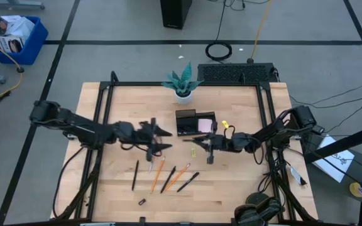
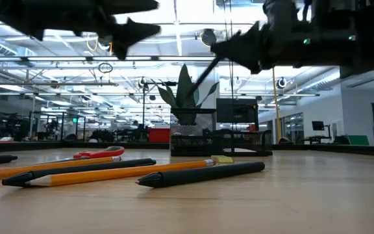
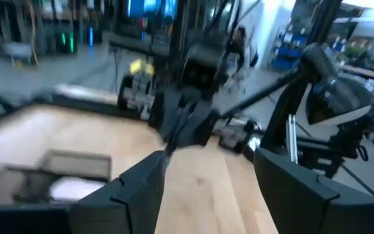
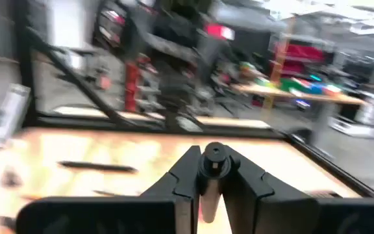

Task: Pick and place office supplies into organizer
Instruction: Put the black pen into the black desk organizer

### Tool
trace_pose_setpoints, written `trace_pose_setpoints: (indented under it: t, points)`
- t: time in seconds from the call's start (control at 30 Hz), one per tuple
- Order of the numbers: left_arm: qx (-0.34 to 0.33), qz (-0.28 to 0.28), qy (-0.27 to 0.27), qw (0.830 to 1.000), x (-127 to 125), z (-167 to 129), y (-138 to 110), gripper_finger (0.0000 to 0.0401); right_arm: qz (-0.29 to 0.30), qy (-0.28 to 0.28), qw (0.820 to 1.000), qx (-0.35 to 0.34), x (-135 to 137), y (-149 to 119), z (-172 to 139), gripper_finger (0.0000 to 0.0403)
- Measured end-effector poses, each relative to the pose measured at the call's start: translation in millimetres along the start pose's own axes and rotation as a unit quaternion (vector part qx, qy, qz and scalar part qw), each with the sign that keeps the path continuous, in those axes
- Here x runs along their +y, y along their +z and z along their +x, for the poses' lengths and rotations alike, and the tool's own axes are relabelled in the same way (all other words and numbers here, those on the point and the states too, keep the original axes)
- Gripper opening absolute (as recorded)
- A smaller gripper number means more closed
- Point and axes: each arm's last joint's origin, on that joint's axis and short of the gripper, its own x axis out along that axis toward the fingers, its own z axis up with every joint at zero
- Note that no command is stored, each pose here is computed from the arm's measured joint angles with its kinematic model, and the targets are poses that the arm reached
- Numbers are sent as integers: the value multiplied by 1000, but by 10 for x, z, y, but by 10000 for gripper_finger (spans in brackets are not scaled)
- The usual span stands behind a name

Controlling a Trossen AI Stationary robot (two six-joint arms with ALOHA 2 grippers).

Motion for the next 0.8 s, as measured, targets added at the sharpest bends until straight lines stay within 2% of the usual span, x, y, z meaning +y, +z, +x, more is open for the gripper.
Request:
trace_pose_setpoints:
  t: [0.13, 0.3, 0.43, 0.63, 0.8]
  points:
    - [-30, 17, 21, 999, 112, -284, 35, 241, -6, -33, 999, 24, -141, 30, 71, 36]
    - [-59, -5, 35, 998, 171, -483, 67, 241, -22, -58, 998, 29, -277, 243, 224, 32]
    - [-60, -3, 36, 998, 174, -514, 63, 241, -37, -75, 993, 85, -411, 421, 421, 41]
    - [-44, -2, 37, 998, 179, -502, 26, 241, -50, -107, 982, 147, -654, 627, 653, 32]
    - [-44, -15, 37, 998, 178, -503, 27, 241, -14, -135, 975, 176, -863, 654, 704, 41]
